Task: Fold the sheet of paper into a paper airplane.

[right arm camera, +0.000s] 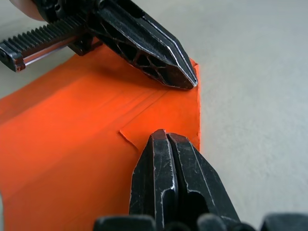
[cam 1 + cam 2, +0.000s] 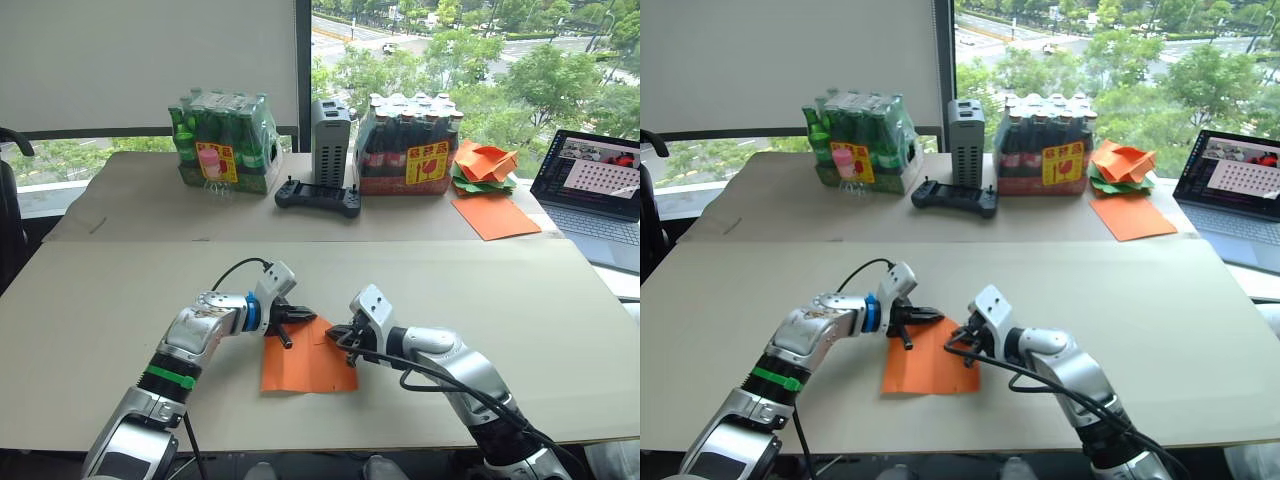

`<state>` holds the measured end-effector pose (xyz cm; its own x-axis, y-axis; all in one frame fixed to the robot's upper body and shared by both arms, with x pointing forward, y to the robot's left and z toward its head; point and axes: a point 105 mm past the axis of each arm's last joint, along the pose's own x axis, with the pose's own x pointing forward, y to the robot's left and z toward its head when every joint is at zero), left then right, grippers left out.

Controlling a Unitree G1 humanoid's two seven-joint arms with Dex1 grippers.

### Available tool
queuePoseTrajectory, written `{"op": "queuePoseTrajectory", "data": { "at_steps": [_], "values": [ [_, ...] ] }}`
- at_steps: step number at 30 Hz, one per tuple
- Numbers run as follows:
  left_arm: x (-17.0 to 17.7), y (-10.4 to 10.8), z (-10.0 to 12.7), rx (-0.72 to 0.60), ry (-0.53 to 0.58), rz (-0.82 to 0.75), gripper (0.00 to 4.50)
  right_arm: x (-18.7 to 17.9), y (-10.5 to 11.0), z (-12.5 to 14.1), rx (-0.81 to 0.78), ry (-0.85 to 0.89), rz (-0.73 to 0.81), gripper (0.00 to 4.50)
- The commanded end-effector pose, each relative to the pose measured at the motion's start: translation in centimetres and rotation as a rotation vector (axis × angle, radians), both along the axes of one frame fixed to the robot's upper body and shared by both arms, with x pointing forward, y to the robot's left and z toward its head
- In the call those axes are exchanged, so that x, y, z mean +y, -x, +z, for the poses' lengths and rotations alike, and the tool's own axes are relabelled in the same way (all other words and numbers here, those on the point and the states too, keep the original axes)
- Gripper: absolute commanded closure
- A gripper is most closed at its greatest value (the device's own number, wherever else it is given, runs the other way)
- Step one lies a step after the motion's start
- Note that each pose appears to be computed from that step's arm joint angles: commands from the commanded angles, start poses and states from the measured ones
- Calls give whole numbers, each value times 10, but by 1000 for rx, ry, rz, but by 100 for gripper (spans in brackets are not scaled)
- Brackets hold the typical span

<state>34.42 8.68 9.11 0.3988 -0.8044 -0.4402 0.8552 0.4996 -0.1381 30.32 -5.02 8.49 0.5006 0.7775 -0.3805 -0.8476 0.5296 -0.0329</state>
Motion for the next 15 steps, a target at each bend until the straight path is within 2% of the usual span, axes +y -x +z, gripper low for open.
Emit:
{"op": "queuePoseTrajectory", "data": {
  "at_steps": [1, 7, 11, 15],
  "values": [
    [-7, 2, 8, -31, 7, -17, 450, 0, 1, -2, -18, 21, 0, 448],
    [-15, 7, 15, -29, 32, -36, 450, 2, 2, -2, -18, 15, 7, 448],
    [-10, 7, 2, -16, -6, -25, 450, 5, 1, 3, -29, -11, -4, 448],
    [7, 0, -19, 22, -59, 30, 450, 13, -7, 36, -23, -191, -55, 448]
  ]
}}
